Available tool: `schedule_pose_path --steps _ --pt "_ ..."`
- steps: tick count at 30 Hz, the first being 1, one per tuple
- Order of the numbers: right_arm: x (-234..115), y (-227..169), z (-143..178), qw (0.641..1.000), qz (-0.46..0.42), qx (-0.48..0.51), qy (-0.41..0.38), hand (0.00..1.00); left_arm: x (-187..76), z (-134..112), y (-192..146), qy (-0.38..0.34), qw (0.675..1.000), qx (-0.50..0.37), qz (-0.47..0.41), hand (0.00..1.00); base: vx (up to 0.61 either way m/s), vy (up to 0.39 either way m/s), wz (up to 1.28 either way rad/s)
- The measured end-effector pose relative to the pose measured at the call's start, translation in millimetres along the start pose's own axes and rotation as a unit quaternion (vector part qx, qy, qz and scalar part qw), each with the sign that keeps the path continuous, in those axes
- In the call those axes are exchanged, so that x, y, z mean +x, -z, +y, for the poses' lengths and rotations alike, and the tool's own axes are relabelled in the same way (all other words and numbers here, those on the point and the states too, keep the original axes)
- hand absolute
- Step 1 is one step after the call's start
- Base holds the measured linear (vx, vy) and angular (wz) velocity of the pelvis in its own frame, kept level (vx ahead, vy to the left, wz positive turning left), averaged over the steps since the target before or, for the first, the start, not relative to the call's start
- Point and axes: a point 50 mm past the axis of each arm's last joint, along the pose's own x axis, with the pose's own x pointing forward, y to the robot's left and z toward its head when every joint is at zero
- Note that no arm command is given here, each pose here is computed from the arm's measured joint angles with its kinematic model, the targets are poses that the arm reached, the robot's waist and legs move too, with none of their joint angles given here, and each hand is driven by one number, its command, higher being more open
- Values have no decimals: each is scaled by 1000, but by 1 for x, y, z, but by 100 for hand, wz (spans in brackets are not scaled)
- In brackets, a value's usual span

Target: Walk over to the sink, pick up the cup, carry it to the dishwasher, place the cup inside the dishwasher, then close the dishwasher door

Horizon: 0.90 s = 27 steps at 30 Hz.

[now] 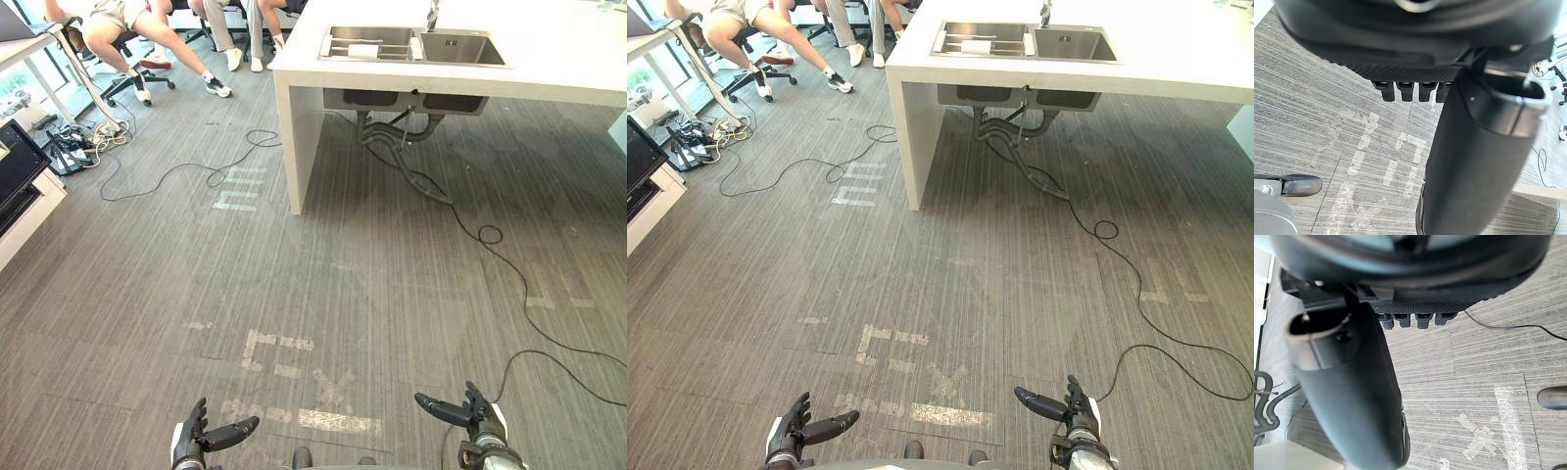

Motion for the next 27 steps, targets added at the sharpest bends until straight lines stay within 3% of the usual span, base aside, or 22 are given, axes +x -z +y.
schedule_pose_path --steps 18,27 --pt "3 -5 4 1000 -4 17 -8 100 2 -6 0 5 1000 -4 5 100 -11 -6 -5" --pt "8 -15 5 1000 -12 19 -7 100 2 -9 -15 11 999 -11 -31 100 17 16 -27"
